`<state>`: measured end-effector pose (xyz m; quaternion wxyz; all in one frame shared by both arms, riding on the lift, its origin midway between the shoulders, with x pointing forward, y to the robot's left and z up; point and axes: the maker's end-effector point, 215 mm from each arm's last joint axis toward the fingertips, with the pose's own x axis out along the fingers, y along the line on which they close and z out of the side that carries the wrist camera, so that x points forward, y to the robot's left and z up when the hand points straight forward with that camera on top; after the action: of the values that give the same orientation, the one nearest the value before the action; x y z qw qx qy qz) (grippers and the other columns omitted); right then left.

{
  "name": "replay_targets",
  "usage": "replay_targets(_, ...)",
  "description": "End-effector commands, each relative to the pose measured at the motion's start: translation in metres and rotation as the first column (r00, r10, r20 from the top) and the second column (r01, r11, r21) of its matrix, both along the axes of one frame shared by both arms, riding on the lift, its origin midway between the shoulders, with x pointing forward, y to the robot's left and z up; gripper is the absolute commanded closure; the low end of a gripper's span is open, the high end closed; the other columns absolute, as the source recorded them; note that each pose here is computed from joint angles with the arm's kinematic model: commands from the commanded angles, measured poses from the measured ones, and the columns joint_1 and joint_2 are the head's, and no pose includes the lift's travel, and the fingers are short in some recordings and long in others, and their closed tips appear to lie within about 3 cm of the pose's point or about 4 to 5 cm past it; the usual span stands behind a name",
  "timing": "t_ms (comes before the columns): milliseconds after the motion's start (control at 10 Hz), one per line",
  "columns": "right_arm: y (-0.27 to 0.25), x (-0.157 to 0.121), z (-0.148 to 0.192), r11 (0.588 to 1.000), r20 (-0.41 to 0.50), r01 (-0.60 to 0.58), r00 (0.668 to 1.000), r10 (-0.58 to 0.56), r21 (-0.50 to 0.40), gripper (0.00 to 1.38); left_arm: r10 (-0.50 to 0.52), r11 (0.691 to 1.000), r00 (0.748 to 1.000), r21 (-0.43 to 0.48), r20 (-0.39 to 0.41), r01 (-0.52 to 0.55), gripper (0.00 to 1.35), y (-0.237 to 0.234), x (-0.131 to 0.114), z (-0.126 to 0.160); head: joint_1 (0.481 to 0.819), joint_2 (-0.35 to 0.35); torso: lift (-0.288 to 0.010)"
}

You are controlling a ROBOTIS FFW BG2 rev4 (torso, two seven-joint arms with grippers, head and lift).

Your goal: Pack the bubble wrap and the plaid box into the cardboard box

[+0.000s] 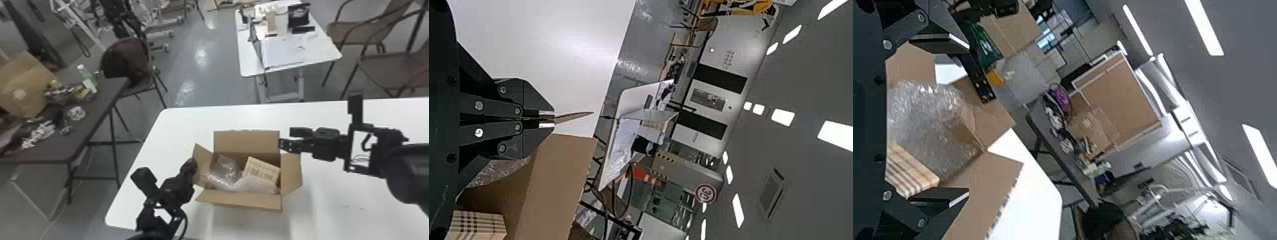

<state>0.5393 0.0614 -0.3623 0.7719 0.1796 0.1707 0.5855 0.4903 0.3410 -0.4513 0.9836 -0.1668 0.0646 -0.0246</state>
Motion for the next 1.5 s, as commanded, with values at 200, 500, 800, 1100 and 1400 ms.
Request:
replay_targets(200, -0.121, 0.044, 0.032, 0.908, 0.249, 0.417, 0.883, -0.399, -0.025, 0.25, 0.011, 1.0, 1.0, -0.002, 0.008, -0.011, 1.13, 0.004, -0.003, 0.002, 0.695, 0.346, -0.018)
replay_targets(500, -0.218, 0.02, 0.005, 0.727, 0.296, 0.685, 0.686, -0.664, 0.043, 0.25, 0.018, 1.0, 1.0, -0.004, 0.008, -0.018, 1.13, 0.007, -0.006, 0.0, 0.695, 0.246, -0.018)
replay_targets(800, -0.3, -0.032, -0.033, 0.445, 0.296, 0.892, 0.407, -0.864, 0.072, 0.25, 0.022, 1.0, 1.0, -0.006, 0.011, -0.022, 1.13, 0.01, -0.008, 0.001, 0.695, 0.172, -0.018)
replay_targets(1100, -0.316, -0.067, -0.064, 0.346, 0.298, 0.938, 0.324, -0.898, 0.024, 0.25, 0.031, 1.0, 0.999, -0.002, 0.012, -0.031, 1.13, 0.014, -0.009, 0.001, 0.695, 0.109, -0.018)
replay_targets(1400, -0.31, -0.064, -0.067, 0.365, 0.298, 0.931, 0.343, -0.891, 0.018, 0.25, 0.055, 0.998, 0.998, 0.008, 0.018, -0.055, 1.13, 0.025, -0.008, 0.005, 0.695, 0.13, -0.018)
